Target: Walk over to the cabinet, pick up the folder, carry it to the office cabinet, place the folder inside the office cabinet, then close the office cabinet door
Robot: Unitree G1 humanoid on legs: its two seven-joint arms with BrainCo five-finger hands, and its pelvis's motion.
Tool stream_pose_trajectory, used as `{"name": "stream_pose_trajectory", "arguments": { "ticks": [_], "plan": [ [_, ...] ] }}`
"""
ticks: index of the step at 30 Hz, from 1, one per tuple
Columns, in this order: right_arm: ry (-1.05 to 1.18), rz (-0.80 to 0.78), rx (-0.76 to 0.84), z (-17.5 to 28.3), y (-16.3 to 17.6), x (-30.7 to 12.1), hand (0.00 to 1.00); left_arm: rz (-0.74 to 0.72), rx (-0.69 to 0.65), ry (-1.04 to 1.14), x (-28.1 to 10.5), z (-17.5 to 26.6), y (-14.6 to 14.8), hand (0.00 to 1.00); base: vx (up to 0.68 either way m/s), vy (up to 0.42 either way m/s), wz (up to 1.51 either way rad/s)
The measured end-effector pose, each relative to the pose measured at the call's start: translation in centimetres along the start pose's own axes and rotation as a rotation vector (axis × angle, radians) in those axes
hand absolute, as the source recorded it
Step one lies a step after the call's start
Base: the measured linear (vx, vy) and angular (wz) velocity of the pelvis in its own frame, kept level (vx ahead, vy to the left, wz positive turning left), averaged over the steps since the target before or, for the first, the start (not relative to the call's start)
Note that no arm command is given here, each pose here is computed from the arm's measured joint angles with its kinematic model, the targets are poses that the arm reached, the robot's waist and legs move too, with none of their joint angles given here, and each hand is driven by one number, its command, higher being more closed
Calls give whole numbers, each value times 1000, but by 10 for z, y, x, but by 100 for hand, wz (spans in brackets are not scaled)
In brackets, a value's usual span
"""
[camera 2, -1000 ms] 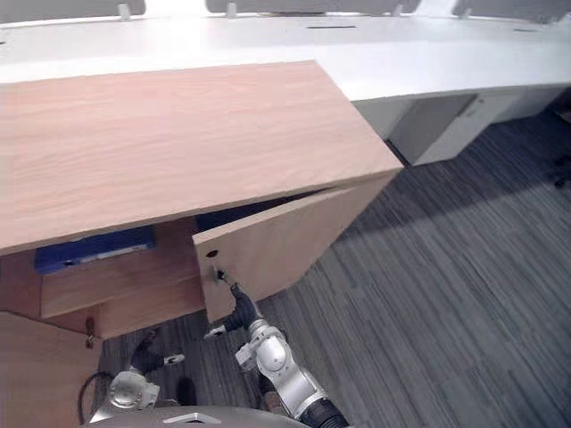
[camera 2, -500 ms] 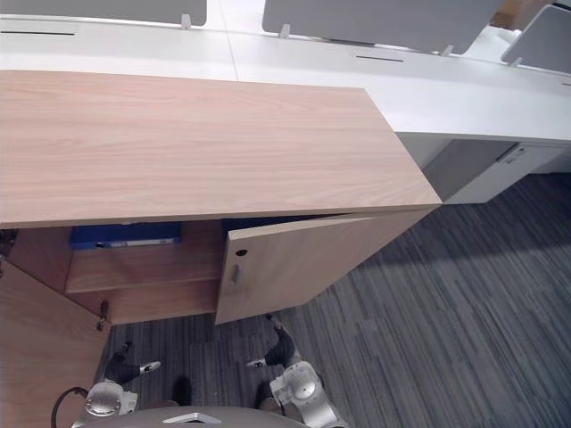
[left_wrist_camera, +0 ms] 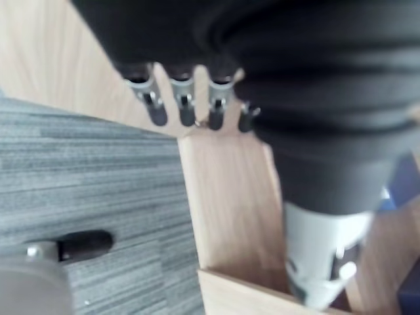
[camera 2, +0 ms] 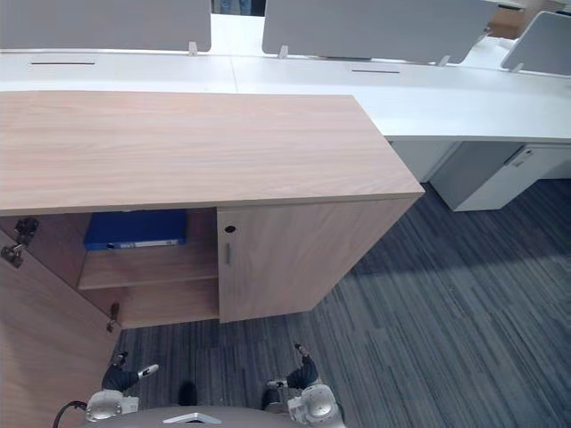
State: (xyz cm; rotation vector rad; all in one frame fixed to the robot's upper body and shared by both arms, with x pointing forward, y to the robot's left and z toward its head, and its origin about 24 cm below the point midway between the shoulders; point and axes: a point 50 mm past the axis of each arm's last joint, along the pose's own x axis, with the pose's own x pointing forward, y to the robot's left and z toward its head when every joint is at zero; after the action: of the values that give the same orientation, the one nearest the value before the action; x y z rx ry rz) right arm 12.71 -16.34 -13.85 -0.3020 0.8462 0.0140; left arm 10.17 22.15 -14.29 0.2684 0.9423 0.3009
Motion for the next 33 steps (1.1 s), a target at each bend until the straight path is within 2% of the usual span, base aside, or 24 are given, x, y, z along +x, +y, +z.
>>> {"name": "stream_pose_trajectory", "arguments": {
  "ticks": [7, 13, 23, 29, 33],
  "plan": [
    [4, -41, 66, 6, 1, 3, 0, 22, -42, 2, 2, 2, 7, 0, 9, 25, -26],
    [59, -68, 135, -2, -3, 4, 0, 33, -116, -17, 4, 11, 6, 0, 83, -27, 60],
    [71, -155, 221, 2, -16, 7, 0, -18, -234, -34, 2, 27, -24, 0, 13, -36, 54],
    [105, -189, 290, -9, -21, 4, 0, -24, -225, -40, 2, 28, -23, 0, 33, -10, 59],
    [132, -197, 312, -13, -24, 5, 0, -24, -184, 25, -2, 7, -21, 0, 68, -1, 5]
  ]
}}
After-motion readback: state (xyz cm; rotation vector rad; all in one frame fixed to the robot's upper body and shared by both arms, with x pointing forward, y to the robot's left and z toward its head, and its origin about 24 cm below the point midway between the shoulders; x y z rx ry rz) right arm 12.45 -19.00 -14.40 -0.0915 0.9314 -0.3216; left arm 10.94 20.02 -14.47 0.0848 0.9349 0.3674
